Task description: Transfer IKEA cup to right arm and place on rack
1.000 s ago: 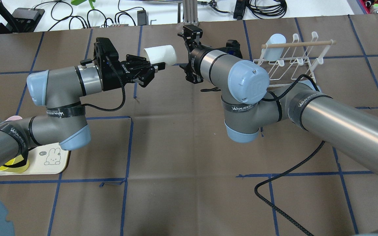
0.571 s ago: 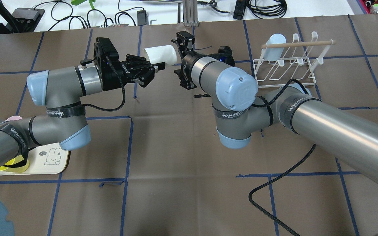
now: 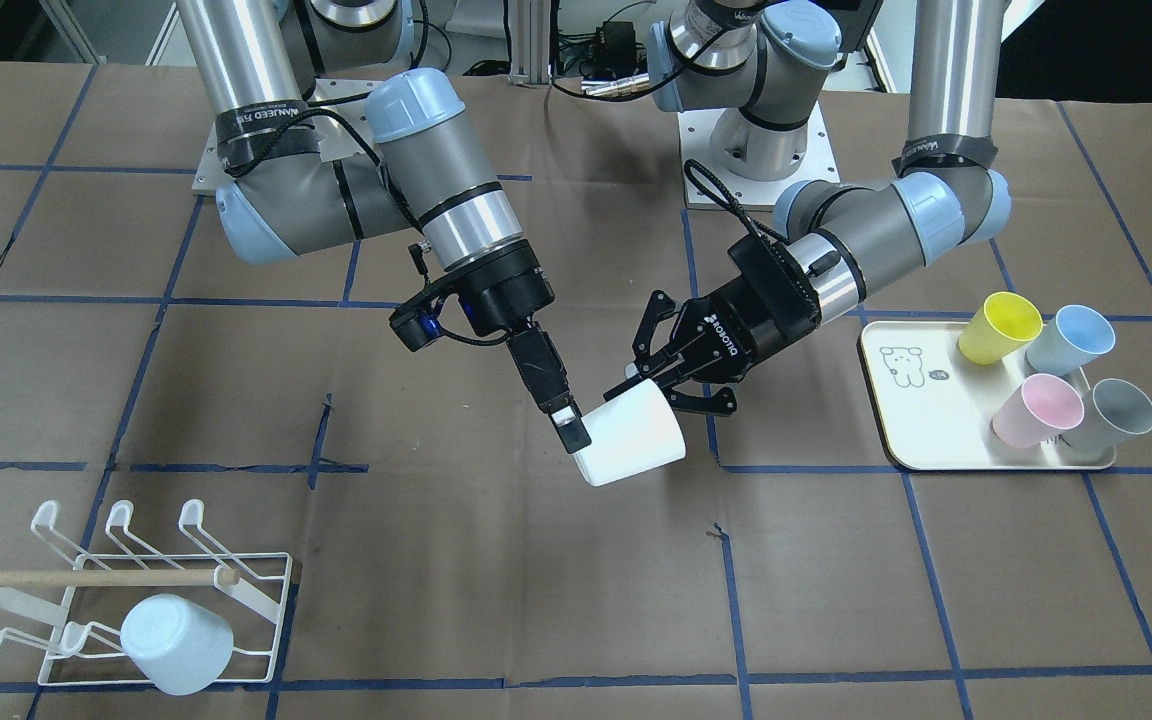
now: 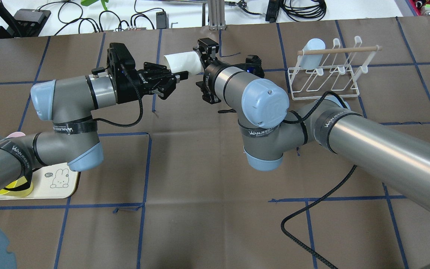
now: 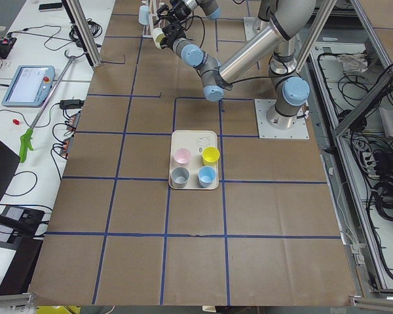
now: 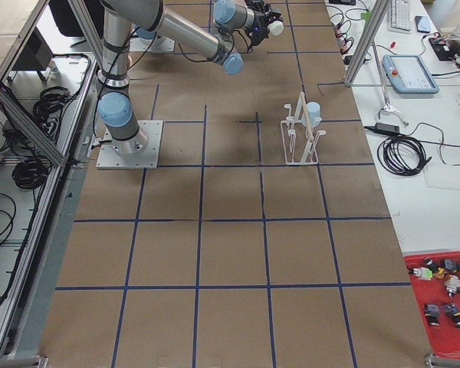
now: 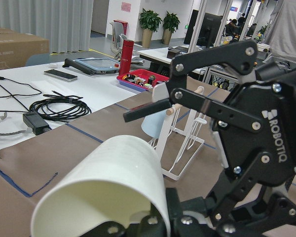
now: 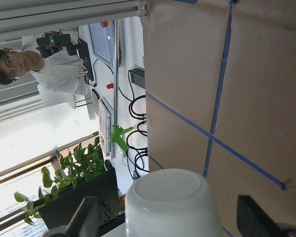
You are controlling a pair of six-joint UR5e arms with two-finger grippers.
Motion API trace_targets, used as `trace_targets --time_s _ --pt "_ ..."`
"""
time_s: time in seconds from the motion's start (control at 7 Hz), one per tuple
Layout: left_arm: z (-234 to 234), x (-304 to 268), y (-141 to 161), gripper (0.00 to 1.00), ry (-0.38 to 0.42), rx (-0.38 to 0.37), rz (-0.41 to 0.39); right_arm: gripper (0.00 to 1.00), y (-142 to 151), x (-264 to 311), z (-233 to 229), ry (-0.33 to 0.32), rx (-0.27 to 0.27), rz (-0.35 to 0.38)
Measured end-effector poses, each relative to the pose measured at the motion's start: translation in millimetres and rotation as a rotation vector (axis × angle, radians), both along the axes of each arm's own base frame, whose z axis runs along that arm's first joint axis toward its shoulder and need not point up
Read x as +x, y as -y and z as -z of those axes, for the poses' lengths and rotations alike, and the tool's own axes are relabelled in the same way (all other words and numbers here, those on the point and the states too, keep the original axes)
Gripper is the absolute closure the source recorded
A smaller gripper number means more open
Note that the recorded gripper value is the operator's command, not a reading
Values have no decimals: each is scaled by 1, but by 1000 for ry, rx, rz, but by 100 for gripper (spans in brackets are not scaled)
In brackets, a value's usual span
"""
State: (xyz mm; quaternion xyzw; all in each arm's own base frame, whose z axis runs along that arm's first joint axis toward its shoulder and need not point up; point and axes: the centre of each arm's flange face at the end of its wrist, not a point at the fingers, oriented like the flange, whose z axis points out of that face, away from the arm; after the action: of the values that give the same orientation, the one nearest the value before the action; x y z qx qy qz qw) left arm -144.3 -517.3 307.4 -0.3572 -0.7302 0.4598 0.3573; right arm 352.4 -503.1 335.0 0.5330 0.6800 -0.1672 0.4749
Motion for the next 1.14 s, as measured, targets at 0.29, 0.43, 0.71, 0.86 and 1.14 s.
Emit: trace_targets --time_s 0.29,0.43,0.71,0.86,1.14 --pt "0 0 0 96 -2 3 -1 1 3 8 5 0 3 -10" --pt "-1 0 0 96 -2 4 -2 1 3 10 6 0 3 -14" --pt "-1 0 0 96 -3 7 -3 1 8 13 6 1 0 -15" --pt "-1 0 0 96 -4 7 -4 1 10 14 7 1 -1 -16" --pt "-1 0 0 95 -4 6 -4 1 12 15 10 0 3 -16"
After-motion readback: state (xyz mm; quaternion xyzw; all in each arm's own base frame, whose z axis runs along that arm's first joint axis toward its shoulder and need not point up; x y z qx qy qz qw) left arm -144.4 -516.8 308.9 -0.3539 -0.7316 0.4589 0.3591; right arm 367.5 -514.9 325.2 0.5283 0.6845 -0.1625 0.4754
